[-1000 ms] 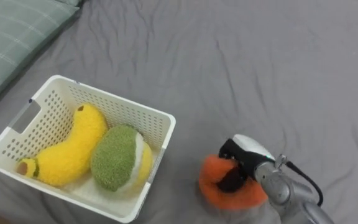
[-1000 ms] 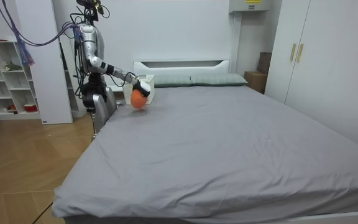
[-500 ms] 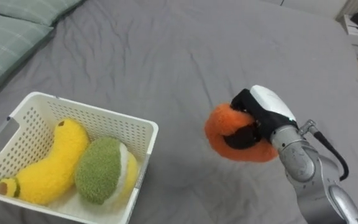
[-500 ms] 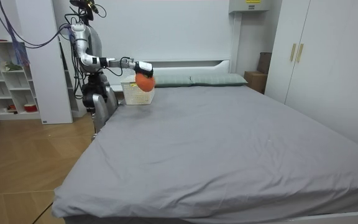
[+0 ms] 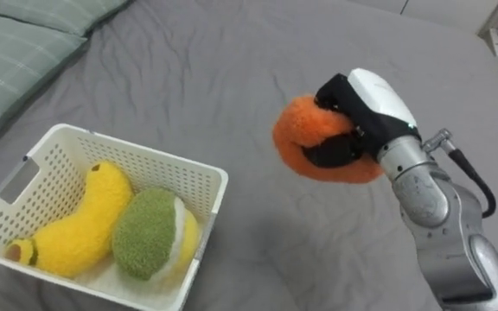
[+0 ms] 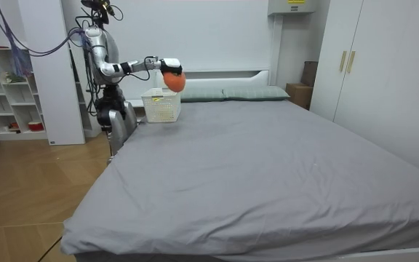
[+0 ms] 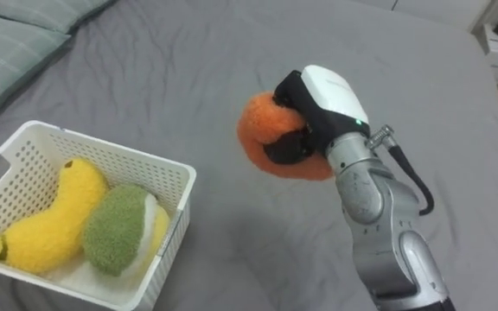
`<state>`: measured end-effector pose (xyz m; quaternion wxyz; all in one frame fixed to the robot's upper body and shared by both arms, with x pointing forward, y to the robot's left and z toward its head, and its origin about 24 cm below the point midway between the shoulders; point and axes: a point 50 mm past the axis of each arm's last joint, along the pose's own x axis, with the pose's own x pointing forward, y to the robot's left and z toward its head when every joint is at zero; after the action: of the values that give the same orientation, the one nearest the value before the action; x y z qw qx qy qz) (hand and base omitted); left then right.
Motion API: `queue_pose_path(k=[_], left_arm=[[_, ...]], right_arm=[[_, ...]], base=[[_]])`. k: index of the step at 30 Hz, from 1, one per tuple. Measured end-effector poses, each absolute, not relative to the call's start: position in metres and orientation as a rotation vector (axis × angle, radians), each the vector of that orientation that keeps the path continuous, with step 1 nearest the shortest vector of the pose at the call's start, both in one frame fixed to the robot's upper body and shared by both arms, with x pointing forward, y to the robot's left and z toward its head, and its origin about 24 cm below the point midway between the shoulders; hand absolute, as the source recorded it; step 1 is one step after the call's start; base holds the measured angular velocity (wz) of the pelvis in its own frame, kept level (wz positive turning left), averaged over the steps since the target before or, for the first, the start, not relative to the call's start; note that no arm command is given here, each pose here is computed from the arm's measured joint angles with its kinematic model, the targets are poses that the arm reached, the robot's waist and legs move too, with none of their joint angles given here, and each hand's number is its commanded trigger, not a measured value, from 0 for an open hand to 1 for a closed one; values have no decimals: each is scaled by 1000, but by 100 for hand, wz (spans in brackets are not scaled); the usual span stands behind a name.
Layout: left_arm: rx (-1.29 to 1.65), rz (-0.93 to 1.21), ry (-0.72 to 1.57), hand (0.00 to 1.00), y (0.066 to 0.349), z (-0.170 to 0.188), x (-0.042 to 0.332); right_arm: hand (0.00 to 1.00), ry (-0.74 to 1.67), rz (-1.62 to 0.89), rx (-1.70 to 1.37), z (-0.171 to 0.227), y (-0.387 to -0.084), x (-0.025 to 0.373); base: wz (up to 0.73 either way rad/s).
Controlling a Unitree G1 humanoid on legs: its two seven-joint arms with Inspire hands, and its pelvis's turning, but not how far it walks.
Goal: Collect toys from the bed
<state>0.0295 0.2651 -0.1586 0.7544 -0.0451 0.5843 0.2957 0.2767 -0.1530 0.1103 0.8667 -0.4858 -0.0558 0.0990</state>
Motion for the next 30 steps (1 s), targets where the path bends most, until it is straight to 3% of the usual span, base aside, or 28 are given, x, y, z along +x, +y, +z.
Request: queue_pose_path(k=[19, 21, 23, 30], left_arm=[[-57, 612, 1279, 0, 266, -159, 42], [-61, 611, 1283, 0, 266, -159, 42], [-65, 609, 1285, 0, 265, -159, 43], [-70, 596, 1284, 0, 262, -159, 51]], right_arm=[[100, -281, 421, -866, 144, -92, 284], [96, -281, 457, -855, 143, -87, 283], [86, -283, 512, -852, 140, -75, 279], [76, -258, 621, -858, 136, -53, 275]], base=[[12], [7], [20], [21]])
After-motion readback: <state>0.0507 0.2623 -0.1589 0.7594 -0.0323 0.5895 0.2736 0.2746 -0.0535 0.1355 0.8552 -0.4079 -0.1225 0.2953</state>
